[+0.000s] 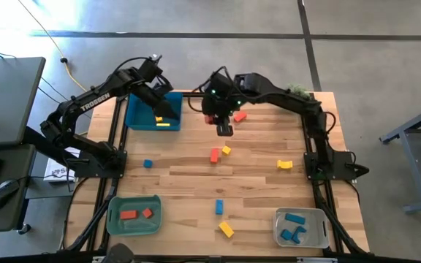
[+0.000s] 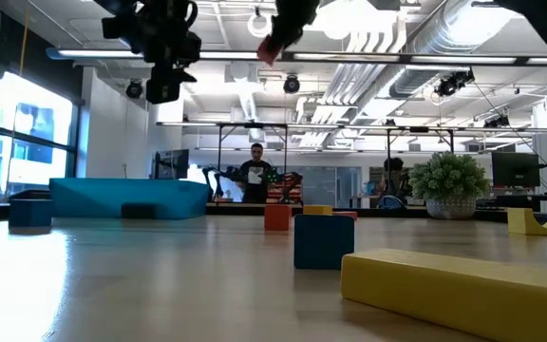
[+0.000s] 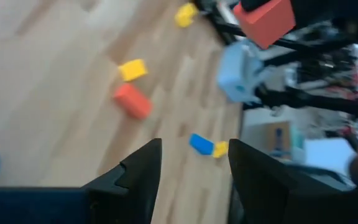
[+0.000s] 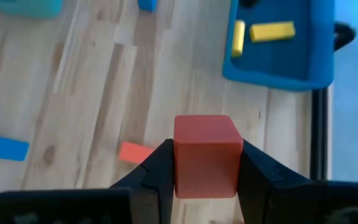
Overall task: Sort & place blocks by color
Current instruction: Put the top orange block into the green bin
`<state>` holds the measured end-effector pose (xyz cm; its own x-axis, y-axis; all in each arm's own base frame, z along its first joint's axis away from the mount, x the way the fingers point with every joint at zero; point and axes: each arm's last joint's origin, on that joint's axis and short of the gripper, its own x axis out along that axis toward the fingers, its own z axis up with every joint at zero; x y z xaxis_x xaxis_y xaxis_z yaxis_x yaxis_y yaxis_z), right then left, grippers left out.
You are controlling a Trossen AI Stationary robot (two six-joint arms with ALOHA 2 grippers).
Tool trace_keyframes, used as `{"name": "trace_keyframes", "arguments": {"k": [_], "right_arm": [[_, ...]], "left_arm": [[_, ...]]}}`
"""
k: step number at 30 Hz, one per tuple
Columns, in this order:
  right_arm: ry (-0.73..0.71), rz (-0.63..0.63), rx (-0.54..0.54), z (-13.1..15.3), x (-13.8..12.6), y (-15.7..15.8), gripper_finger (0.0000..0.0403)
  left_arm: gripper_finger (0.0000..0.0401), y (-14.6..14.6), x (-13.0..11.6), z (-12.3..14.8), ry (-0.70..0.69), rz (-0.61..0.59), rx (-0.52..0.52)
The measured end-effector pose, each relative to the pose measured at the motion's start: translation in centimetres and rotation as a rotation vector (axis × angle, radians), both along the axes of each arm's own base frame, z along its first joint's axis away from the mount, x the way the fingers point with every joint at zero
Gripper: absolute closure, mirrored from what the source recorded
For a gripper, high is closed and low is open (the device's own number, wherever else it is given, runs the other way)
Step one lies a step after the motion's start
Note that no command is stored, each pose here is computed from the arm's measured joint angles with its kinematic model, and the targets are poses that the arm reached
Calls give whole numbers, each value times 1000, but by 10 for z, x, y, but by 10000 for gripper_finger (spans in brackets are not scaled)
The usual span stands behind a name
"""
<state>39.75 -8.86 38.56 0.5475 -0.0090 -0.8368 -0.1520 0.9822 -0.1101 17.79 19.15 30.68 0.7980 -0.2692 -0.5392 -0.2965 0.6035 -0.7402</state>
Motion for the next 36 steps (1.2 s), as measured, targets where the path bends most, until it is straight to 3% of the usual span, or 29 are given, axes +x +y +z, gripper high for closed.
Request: {"name": "trace_keyframes", "arguments": {"k": [12, 20, 25, 36], "right_arm": [[-158, 29, -184, 35, -4, 70, 300], [-246, 22, -276, 59, -18, 98, 300], [-325, 15, -308, 73, -25, 104, 300], [-347, 11, -403, 79, -27, 104, 300]], "left_arm": [[227, -18, 28, 13, -248, -216, -127], [227, -24, 49, 28, -382, -307, -92], [227, -25, 61, 42, -453, -308, -56], [227, -28, 78, 74, -610, -184, 22]]}}
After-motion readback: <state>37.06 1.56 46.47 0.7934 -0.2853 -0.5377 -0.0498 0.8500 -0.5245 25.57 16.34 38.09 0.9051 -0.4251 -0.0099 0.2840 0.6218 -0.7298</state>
